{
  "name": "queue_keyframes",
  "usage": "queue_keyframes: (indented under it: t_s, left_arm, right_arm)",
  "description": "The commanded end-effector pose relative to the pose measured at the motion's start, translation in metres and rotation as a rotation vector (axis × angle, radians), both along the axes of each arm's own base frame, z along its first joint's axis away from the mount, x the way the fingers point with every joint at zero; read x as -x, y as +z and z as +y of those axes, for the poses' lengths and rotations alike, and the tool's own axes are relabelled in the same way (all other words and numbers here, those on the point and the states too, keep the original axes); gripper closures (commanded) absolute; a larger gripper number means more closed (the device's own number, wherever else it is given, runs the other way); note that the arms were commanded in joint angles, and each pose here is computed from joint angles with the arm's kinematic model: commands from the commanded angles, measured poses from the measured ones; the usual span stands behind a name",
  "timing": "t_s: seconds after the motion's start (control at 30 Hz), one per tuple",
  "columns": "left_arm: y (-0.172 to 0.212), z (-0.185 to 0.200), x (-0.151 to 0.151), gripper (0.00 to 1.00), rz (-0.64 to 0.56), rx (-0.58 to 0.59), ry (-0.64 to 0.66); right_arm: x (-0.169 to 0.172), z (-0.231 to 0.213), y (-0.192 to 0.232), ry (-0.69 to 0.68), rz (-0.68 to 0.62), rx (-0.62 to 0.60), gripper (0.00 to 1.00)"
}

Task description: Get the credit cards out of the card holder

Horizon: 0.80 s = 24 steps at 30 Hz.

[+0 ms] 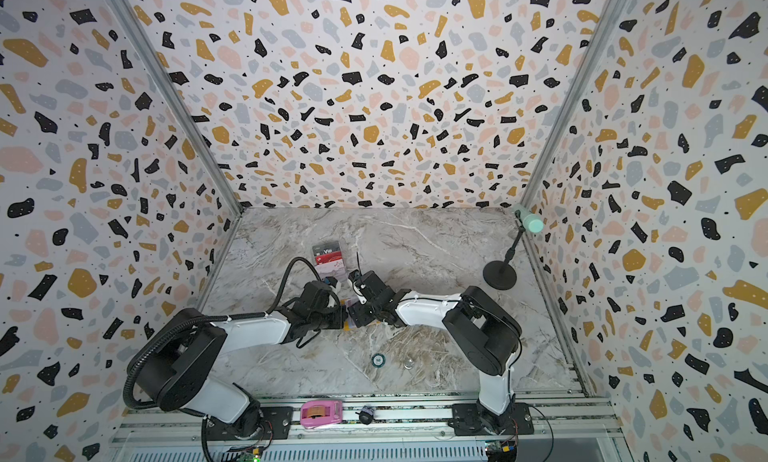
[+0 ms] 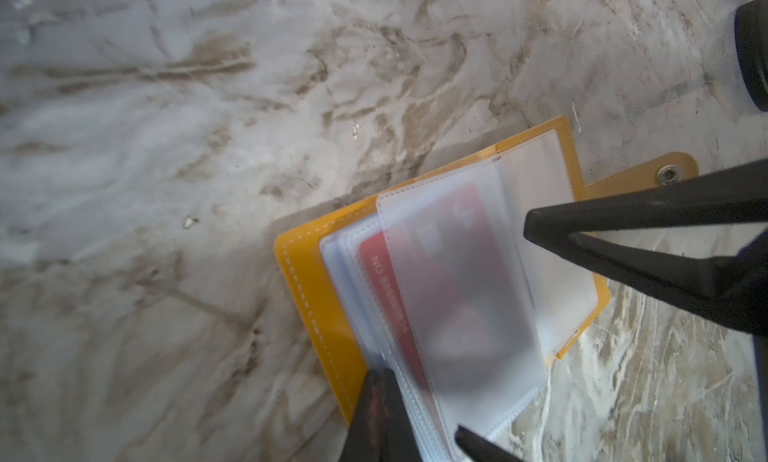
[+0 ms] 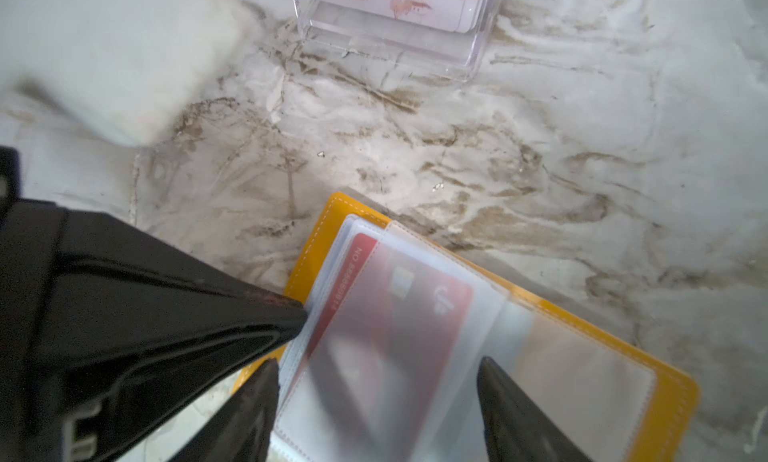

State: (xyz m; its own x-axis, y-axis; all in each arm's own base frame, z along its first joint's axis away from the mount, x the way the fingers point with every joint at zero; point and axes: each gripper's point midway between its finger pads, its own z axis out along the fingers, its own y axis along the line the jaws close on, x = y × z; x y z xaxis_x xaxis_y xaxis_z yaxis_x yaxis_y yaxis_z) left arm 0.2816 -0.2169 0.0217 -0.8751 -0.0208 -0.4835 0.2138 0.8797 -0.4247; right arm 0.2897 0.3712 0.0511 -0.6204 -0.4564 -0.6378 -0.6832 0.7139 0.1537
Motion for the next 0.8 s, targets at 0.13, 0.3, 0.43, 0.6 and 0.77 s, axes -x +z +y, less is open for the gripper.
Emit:
queue_keyframes:
  t_s: [0.13, 0.3, 0.43, 0.6, 0.77]
  left_arm:
    - [-0.019, 0.007, 0.022, 1.0, 0.089, -0.018, -0.009]
    - [-0.02, 0.007, 0.023, 1.0, 0.092, -0.016, -0.007]
    - [-0.021, 0.008, 0.024, 1.0, 0.092, -0.019, -0.008]
    - [-0.024, 0.009, 0.025, 1.0, 0.096, -0.024, -0.006]
    - [-0.023, 0.01, 0.024, 1.0, 0.093, -0.026, -0.004]
  right_arm:
    - [-0.008, 0.002, -0.004, -0.036, -0.015, 0.019, 0.24]
    - [-0.009, -0.002, -0.013, -0.058, 0.0, 0.043, 0.25]
    - [-0.011, -0.009, -0.013, -0.091, -0.008, 0.054, 0.3]
    - [-0.016, -0.019, -0.007, -0.129, -0.023, 0.058, 0.37]
    - [-0.023, -0.035, -0.007, -0.187, -0.042, 0.1, 0.39]
